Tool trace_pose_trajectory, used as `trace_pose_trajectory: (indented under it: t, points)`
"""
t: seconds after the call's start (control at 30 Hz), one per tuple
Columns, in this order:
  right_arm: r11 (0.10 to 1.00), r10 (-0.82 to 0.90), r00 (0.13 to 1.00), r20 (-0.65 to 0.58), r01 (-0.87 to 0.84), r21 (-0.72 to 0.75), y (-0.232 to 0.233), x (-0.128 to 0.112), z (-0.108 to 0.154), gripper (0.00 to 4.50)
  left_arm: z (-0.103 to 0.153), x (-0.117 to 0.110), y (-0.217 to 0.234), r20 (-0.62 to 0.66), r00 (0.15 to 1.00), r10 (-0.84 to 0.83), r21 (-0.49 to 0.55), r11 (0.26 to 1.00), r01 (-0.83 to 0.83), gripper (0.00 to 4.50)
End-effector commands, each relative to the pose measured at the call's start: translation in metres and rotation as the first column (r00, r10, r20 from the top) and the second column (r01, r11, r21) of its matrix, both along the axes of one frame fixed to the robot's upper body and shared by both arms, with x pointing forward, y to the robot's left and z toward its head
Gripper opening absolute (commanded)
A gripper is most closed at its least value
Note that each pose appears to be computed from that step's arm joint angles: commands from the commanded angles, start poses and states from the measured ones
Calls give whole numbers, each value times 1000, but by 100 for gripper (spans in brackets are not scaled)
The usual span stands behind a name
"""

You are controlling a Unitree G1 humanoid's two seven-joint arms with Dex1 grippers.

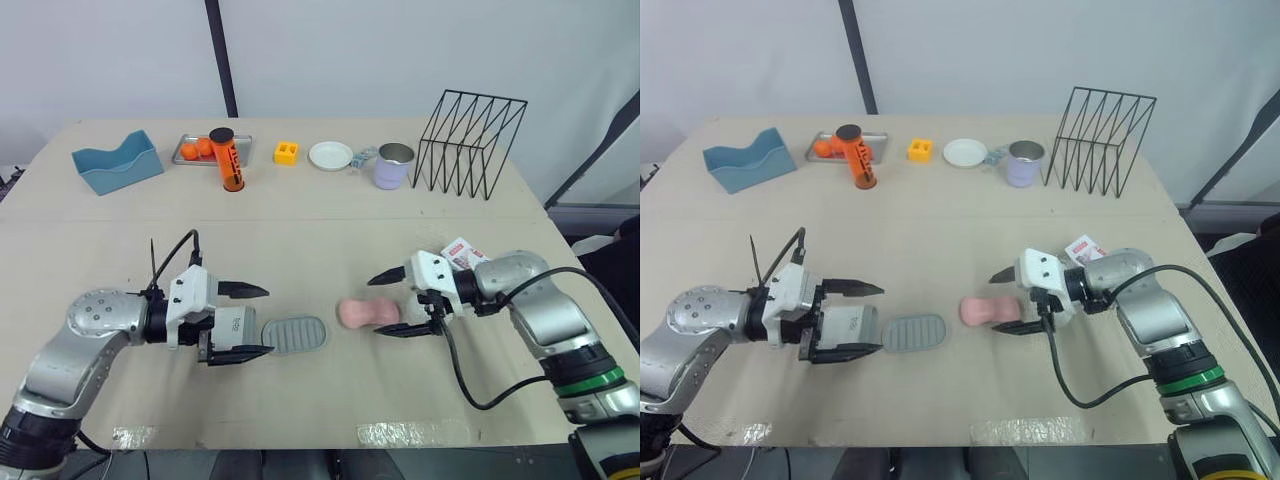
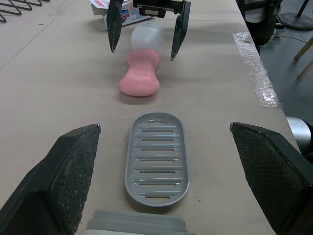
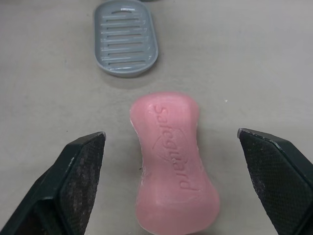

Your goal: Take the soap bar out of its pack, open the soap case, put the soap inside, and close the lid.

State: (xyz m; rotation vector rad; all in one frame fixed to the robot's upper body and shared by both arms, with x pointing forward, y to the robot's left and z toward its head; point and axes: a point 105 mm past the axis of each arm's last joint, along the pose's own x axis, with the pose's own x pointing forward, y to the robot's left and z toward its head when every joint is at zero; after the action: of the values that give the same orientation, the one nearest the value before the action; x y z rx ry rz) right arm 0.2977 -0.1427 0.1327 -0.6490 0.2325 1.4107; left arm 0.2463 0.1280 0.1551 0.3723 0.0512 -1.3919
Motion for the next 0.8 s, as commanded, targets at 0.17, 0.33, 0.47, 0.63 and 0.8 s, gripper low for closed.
trace_pose_trajectory:
  t: [0.17,0.33,0.47,0.63,0.8]
  points:
    - [994,6,999,52,0,-112,11,8,-11,450,-9,-12,-16,52,999,-4,-55,998,7,449]
    - [992,0,999,50,7,-129,12,11,-14,450,-14,-15,-20,49,999,-2,-55,998,4,449]
    - [992,-3,999,48,9,-129,14,12,-14,450,-14,-14,-22,50,999,-1,-53,999,3,449]
    - [991,1,999,38,4,-134,16,11,-14,450,-13,-14,-23,49,999,-1,-49,999,4,449]
    - [991,-10,1000,29,13,-135,16,11,-15,450,-13,-13,-24,48,999,-1,-44,999,3,449]
